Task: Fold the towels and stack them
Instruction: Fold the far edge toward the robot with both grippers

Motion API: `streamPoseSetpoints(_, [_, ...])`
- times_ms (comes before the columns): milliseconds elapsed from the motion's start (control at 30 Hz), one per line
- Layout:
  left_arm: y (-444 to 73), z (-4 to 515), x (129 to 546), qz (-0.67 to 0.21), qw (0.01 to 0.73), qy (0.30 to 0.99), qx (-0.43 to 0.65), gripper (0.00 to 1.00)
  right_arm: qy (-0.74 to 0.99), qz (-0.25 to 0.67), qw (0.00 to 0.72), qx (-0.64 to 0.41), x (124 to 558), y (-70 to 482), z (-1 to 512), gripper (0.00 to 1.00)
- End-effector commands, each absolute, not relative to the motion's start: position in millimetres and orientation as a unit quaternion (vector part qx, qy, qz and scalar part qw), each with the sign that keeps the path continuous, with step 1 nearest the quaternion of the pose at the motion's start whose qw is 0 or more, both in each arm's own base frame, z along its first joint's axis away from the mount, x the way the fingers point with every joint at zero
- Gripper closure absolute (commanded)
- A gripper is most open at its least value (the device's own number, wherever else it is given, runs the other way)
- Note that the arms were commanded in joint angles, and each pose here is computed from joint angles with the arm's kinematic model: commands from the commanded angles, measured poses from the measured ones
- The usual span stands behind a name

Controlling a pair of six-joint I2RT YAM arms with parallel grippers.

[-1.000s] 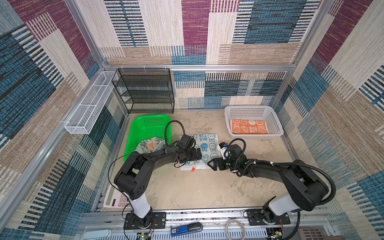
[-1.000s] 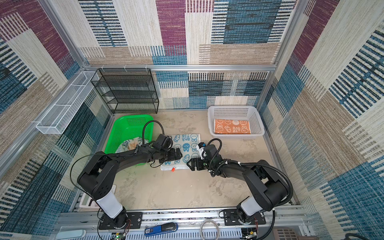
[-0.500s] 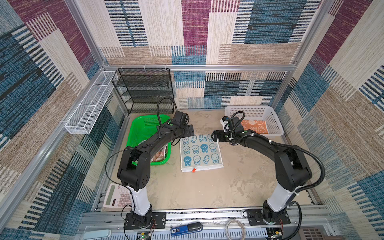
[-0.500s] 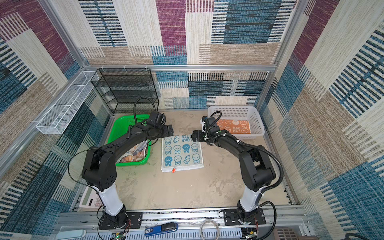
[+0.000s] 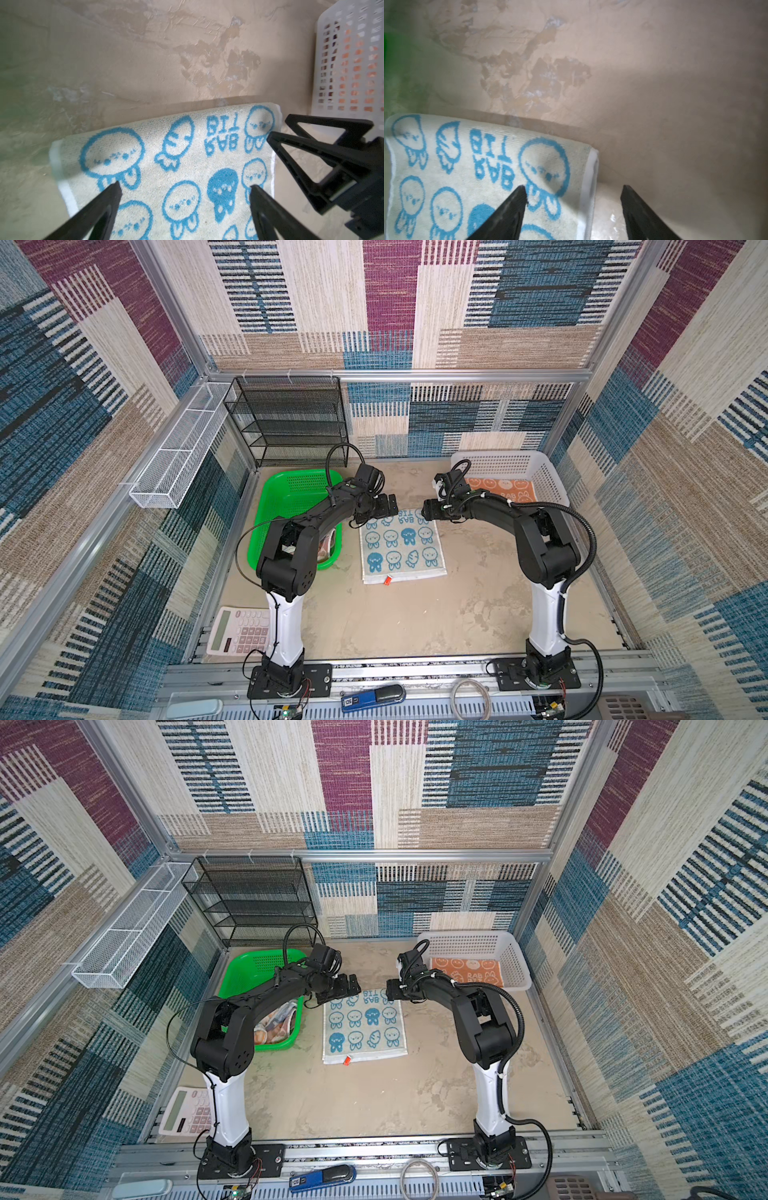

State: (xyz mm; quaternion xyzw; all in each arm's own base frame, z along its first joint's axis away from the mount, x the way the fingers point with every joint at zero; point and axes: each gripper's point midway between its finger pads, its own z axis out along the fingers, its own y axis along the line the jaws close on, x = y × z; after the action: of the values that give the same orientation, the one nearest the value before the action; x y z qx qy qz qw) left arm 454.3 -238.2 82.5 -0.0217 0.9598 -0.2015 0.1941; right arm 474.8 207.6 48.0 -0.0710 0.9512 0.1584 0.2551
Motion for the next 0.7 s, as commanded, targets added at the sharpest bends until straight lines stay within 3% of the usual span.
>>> streamPoseSetpoints(0, [-238,74,453,-0.201,0.178,0.963,-0.011,0.01,0.948,0.153,0.268,-0.077,484,207,47,0.28])
streamPoseSetpoints(233, [-235,56,452,-0.19,0.16,0.969,-0.008,0.01,0.948,0.155,0.264,-0.083,488,210,37,0.44])
streamPoseSetpoints(533, [-231,46,451,-0.181,0.148,0.972,-0.008,0.01,0.945,0.158,0.272,-0.09,494,213,37,0.54])
streamPoseSetpoints(667, [-228,43,451,-0.177,0.146,0.973,-0.008,0.01,0.945,0.16,0.269,-0.092,495,215,35,0.63])
